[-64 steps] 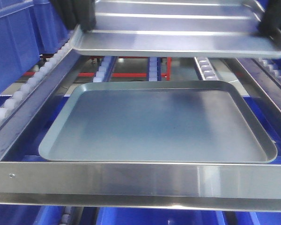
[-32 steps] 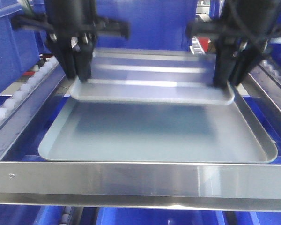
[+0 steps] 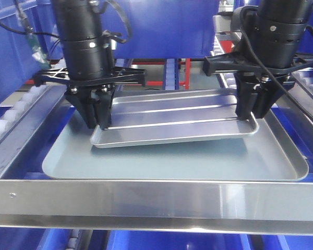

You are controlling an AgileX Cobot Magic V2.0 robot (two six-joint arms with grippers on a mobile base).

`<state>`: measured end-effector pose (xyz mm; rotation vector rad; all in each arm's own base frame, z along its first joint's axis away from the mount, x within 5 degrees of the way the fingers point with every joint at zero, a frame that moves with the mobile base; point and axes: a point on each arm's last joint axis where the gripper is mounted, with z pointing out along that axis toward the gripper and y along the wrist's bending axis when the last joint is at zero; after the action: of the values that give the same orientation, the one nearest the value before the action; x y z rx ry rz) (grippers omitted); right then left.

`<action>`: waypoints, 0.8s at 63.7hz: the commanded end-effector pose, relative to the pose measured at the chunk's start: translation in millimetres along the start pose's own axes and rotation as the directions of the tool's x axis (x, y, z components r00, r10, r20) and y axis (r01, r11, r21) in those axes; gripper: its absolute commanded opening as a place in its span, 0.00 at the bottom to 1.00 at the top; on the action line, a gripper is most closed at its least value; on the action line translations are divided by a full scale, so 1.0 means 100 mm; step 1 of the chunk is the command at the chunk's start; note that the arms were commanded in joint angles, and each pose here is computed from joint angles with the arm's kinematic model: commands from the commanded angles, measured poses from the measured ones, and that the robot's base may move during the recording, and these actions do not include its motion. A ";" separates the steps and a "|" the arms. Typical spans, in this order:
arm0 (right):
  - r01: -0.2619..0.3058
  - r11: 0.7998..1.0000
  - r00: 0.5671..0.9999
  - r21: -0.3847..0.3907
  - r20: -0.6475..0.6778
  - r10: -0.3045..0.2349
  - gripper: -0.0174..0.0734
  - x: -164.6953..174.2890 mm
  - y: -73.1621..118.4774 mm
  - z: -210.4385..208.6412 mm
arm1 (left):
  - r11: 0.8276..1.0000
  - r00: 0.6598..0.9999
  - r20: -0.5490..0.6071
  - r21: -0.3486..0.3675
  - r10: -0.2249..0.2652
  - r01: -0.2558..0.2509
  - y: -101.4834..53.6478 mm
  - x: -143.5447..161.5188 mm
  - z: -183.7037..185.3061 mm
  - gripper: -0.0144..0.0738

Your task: Grab silver tray and stack on right shelf

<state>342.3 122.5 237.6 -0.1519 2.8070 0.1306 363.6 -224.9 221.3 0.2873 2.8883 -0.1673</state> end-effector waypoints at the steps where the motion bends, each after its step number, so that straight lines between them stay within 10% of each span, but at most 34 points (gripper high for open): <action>1: 0.021 0.999 0.991 -0.037 0.134 -0.016 0.64 -0.13 0.05 -0.29 | 0.996 0.996 0.092 0.091 -0.003 -0.006 -0.04 -0.08 -0.32 0.32; 9: 0.021 0.999 0.991 -0.037 0.137 -0.015 0.80 -0.13 0.05 -0.29 | 0.996 0.995 0.104 0.087 -0.004 -0.006 -0.02 -0.11 -0.36 0.60; 16: 0.021 0.999 0.991 -0.037 0.135 -0.016 0.80 -0.13 0.05 -0.29 | 0.997 0.993 0.117 0.082 0.002 -0.011 -0.02 -0.13 -0.40 0.65; 31: 0.022 0.999 0.985 -0.046 0.174 -0.014 0.76 -0.10 0.04 -0.52 | 0.998 0.985 0.172 0.051 0.027 -0.036 0.04 -0.08 -0.79 0.57; 51: 0.052 0.996 0.942 -0.074 0.336 -0.025 0.28 0.10 -0.02 -1.18 | 0.996 0.959 0.268 -0.031 0.088 -0.083 0.28 0.46 -1.40 0.22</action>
<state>309.5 112.7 312.9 -0.1699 2.5978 0.2069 317.6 -181.6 312.4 0.3592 2.7162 -0.1021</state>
